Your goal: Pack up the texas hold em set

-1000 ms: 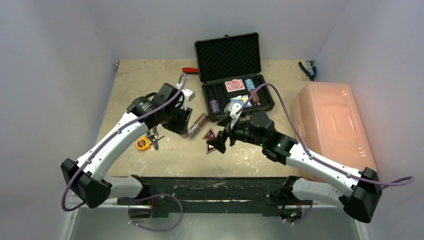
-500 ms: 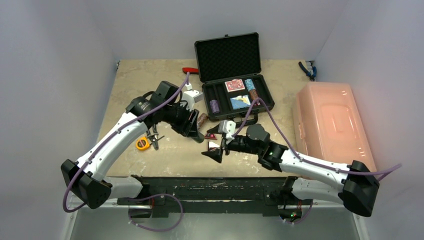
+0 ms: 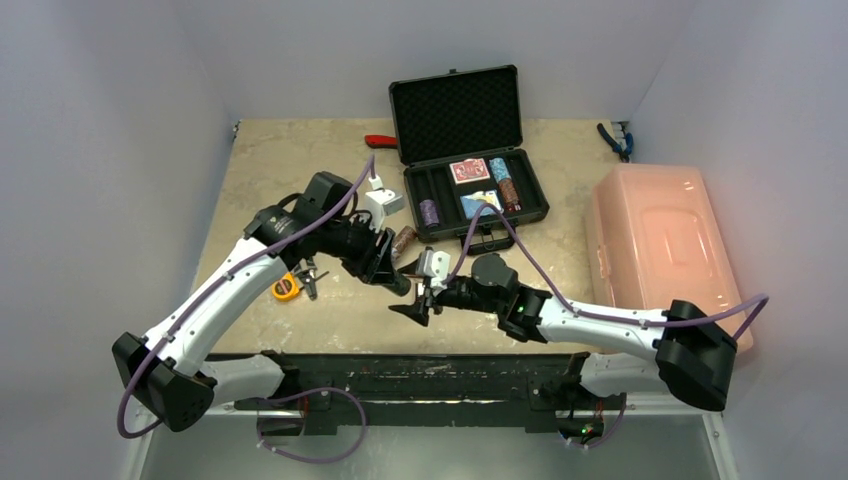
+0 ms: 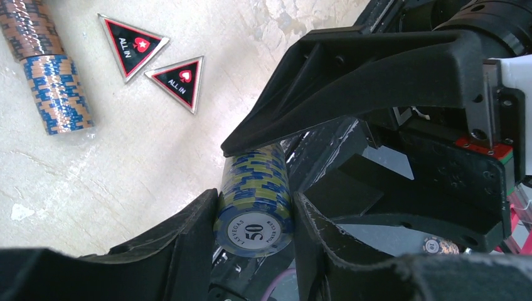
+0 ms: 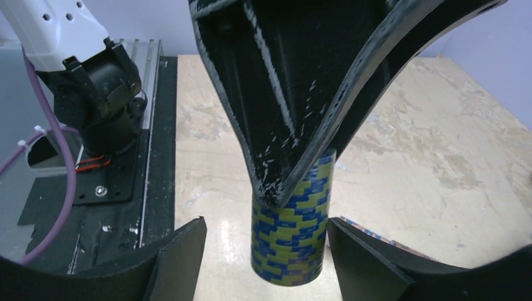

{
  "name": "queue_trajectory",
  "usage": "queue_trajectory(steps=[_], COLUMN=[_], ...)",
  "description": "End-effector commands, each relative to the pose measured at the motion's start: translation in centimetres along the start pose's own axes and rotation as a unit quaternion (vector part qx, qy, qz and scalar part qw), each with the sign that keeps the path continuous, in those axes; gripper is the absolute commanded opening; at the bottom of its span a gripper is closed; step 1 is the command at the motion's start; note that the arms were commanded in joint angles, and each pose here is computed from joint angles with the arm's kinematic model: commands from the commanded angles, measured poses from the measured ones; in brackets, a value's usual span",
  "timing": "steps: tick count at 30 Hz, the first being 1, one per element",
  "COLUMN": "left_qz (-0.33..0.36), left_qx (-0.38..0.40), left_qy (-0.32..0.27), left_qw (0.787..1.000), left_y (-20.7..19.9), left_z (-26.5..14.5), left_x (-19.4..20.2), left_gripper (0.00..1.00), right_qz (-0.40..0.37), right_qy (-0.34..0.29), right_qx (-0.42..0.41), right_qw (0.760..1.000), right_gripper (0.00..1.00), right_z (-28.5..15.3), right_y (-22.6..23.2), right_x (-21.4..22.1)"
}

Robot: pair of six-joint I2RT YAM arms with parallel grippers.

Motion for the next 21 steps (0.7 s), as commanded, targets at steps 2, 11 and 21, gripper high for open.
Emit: queue_trajectory(steps=[2, 11, 21], left_qz=[0.031, 0.03, 0.029], left_qx=[0.016, 0.018, 0.021], left_qy=[-0.053, -0.057, -0.058], left_qw=[0.998, 0.998, 0.998], left_y=[-0.78, -0.84, -0.91], left_z=[-0.96, -1.1, -1.09], left_x=[-1.65, -1.59, -1.49], left_gripper=[0.0, 0.0, 0.0], right_qz=[-0.022, -0.02, -0.016], right_qy=[-0.076, -0.073, -0.066], right_qx=[0.021, 0.023, 0.028], right_qw=[0.997, 0.997, 0.997], right_gripper=[0.71, 0.54, 0.54], right_z=[0.79, 1.19, 1.32], right_y=[-0.45, -0.51, -0.55], right_x=[-4.46, -4.31, -3.98])
Point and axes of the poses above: each gripper's point midway between its finger pads, its own z axis out along the fingers, its own y axis along the line the jaws close on, x = y × z, the point moved 3 cm from there along -z, back along the fingers, and after that the axes turned 13 degrees about z, right-handed, at the moved point
